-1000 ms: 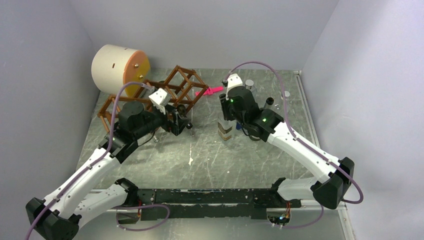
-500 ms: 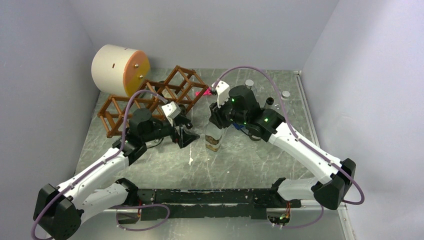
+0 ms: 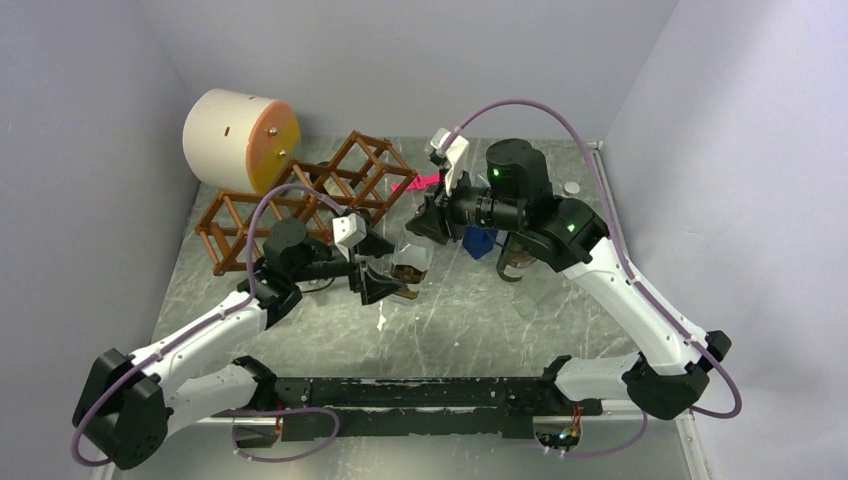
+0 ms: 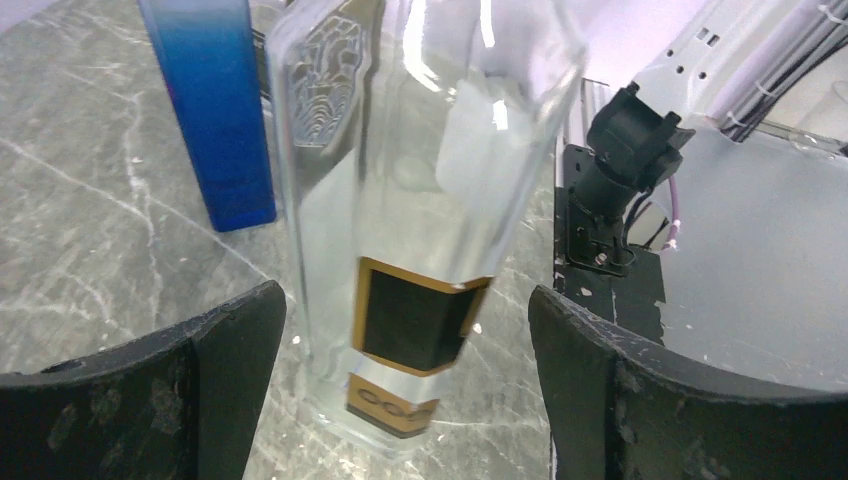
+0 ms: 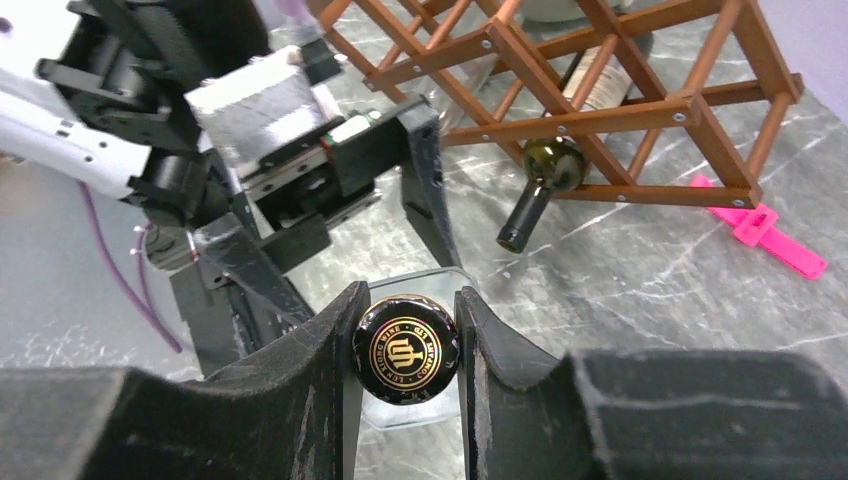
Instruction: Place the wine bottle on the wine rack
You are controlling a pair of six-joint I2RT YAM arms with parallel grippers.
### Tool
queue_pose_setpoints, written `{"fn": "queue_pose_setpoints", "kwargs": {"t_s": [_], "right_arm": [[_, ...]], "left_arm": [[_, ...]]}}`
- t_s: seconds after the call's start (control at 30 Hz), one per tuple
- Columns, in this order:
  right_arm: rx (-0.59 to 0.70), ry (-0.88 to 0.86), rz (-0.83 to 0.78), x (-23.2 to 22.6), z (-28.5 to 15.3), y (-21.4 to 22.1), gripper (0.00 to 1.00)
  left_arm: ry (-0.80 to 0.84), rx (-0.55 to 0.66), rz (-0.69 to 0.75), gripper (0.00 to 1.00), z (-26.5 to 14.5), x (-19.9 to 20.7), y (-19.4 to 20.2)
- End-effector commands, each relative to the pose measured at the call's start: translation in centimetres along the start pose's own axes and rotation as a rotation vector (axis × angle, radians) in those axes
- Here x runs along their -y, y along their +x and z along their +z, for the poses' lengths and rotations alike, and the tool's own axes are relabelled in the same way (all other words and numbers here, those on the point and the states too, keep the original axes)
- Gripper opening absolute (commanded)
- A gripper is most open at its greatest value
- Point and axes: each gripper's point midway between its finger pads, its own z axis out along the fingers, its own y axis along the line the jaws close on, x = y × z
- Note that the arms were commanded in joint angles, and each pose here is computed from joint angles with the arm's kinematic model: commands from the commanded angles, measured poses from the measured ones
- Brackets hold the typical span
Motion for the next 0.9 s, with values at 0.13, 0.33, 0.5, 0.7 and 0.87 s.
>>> {"fn": "queue_pose_setpoints", "kwargs": {"t_s": [0.13,0.33,0.5,0.7,0.87], "right_arm": [[0.179,-0.149,-0.069,-3.6,-3.5,-5.6,0.0],[0.201,-0.191,-0.083,-4.5,-3.8,-6.0,0.0],[0.244,-0.24,-0.092,-5.4,-4.2,-6.8,0.0],[0.268,-0.281,-0.096,-6.1,-4.2,-7.3,0.0],[0.291,-0.31,-0.1,-6.6,-4.5,-7.5,0.0]], "left_arm": [[0.179,0.067,0.086,0.95,1.0,2.0,-0.4],[0.261,0.102,0.07,0.95,1.1,3.1,-0.2],[0.31,0.127,0.047,0.95,1.0,4.0,-0.2],[0.356,0.144,0.061,0.95,0.9,5.1,-0.3],[0.361,0.136,0.054,0.86,1.6,5.3,-0.2]]}}
